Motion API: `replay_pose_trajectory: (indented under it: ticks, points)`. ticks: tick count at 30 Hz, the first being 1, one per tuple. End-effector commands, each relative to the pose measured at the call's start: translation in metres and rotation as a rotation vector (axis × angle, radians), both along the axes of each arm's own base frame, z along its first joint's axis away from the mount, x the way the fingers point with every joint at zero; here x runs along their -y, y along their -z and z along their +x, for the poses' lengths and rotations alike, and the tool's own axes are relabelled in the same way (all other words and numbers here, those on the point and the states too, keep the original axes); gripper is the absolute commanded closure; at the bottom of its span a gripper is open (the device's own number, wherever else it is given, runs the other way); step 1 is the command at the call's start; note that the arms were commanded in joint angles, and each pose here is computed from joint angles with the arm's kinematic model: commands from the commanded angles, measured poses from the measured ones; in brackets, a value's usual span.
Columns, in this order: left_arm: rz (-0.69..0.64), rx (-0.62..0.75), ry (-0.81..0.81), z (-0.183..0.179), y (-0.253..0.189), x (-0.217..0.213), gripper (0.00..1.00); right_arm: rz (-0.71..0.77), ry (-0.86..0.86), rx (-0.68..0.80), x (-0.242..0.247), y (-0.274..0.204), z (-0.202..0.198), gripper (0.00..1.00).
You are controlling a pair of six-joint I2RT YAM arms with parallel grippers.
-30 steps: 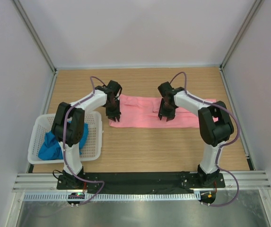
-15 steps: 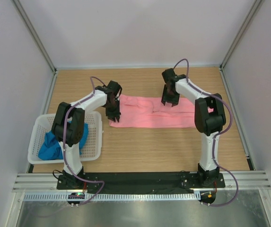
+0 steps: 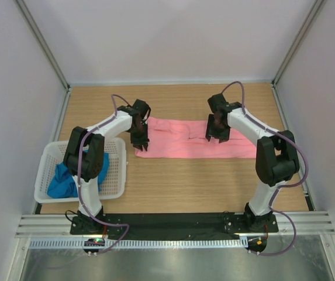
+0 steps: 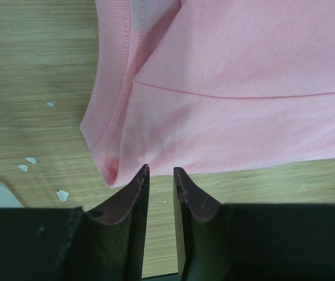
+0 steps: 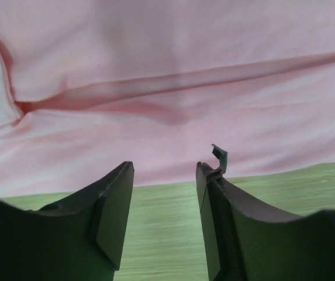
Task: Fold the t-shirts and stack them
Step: Fold the tshirt
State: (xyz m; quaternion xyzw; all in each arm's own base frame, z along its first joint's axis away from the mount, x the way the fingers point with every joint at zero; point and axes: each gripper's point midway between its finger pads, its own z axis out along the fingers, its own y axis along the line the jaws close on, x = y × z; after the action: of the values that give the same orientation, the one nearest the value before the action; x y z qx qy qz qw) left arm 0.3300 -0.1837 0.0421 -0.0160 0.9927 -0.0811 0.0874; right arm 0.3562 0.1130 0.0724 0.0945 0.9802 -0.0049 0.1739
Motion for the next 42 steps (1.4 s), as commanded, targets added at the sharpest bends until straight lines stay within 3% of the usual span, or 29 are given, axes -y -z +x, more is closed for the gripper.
replay_pose_trajectory:
  ticks: [1,5,12,23,32,37,42]
  points:
    - [-0.008,0.057,-0.002,0.008,-0.011,0.001,0.76,0.085,-0.011,0.072,-0.025,0.000,-0.001,0.46]
    - [-0.024,0.023,-0.005,-0.006,0.000,0.001,0.77,0.069,-0.014,0.098,-0.029,0.011,-0.001,0.46]
    - [0.011,0.050,0.007,-0.002,-0.001,-0.006,0.76,0.047,-0.014,0.165,-0.029,0.017,0.020,0.46]
    - [0.018,0.029,0.023,0.000,0.007,-0.004,0.77,-0.005,-0.013,0.153,-0.020,0.027,0.025,0.46]
    - [0.015,0.007,0.021,-0.002,0.014,-0.003,0.77,-0.094,0.067,0.197,0.001,0.034,0.050,0.43]
    - [-0.001,-0.024,0.016,-0.008,0.019,-0.001,0.77,-0.103,0.080,0.246,0.008,0.020,0.079,0.42]
    - [0.003,0.013,0.012,-0.005,0.012,-0.003,0.77,-0.117,0.057,0.278,0.012,-0.011,0.078,0.41]
